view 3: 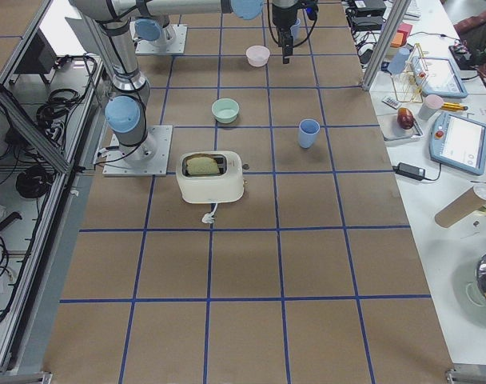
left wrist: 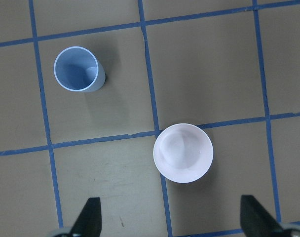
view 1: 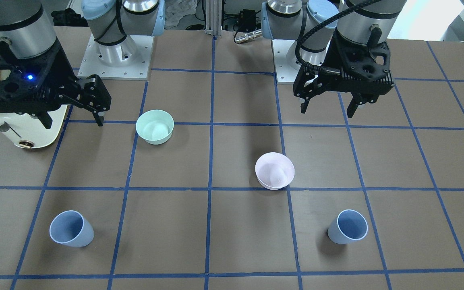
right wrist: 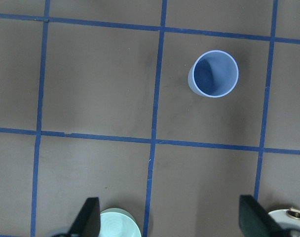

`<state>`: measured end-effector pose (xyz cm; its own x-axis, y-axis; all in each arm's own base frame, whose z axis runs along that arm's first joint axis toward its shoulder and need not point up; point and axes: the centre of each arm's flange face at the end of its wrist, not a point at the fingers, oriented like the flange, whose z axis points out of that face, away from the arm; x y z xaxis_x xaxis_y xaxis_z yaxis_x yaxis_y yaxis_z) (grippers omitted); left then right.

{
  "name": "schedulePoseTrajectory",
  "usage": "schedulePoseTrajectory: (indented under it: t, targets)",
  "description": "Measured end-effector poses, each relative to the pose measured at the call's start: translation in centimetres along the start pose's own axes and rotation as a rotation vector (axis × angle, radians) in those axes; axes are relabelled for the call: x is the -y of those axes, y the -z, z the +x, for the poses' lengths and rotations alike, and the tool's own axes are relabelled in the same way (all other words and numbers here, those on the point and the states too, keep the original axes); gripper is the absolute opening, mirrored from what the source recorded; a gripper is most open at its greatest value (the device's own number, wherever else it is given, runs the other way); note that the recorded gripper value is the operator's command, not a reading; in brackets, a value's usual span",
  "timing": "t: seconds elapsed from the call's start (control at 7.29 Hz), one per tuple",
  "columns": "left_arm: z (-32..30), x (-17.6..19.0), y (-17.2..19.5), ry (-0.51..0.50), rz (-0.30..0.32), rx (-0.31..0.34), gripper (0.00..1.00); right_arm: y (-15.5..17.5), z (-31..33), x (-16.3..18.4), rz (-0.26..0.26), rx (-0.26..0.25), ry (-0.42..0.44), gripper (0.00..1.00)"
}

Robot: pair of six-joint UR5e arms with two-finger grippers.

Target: Stack blue cups with both arms

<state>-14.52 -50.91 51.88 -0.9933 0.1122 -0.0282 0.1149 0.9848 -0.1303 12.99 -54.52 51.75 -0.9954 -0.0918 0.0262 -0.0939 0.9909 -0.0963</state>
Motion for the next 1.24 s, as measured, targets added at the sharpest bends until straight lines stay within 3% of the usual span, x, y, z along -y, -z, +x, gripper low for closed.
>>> schedulePoseTrajectory:
  t: [1.24]
  targets:
    - [0.19,-0.66,0.01,0.000,-0.001,-0.013,1.00,-0.07,0.11,-0.13,-0.013,-0.006,0.006,1.00]
